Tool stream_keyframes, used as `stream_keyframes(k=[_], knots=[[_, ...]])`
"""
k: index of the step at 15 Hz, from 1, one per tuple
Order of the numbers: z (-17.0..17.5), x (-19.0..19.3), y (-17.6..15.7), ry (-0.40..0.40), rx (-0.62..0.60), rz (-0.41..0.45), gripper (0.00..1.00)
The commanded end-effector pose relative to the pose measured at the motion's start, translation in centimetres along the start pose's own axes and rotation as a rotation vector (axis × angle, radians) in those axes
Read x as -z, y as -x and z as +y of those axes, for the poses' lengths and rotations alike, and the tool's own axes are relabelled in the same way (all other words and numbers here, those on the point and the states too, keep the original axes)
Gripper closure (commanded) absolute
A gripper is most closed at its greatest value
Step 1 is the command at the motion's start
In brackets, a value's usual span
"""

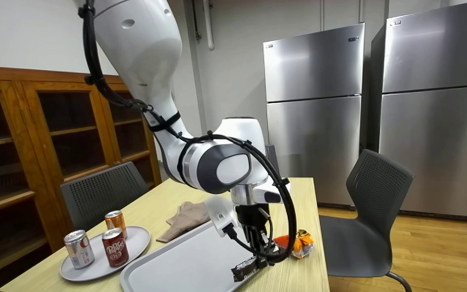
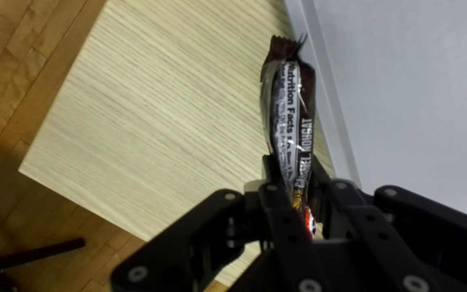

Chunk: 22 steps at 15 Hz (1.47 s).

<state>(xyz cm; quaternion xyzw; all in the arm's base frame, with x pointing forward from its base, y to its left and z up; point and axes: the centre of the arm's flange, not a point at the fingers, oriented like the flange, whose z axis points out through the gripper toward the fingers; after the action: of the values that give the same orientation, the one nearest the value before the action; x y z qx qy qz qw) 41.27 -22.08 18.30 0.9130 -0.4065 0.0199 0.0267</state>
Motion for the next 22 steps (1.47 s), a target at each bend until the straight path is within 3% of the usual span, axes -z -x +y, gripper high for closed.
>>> stream_keyframes(k=[1, 9, 10, 11, 18, 22], knots=[[0.5, -2.0, -1.6, 0.041, -0.018, -0.031, 0.95], [1.8, -5.7, -3.5, 0.113, -0.043, -0.072, 0.95], [1.8, -5.8, -3.7, 0.117, -0.044, -0.076, 0.56], [1.8, -5.8, -3.7, 0.117, -0.043, -0.078, 0.55], [0.0, -1.8, -4.0, 0.065, 0.005, -0.05, 0.03], [-1.8, 1.5, -3.5, 0.021, 0.056, -0.022, 0.0]])
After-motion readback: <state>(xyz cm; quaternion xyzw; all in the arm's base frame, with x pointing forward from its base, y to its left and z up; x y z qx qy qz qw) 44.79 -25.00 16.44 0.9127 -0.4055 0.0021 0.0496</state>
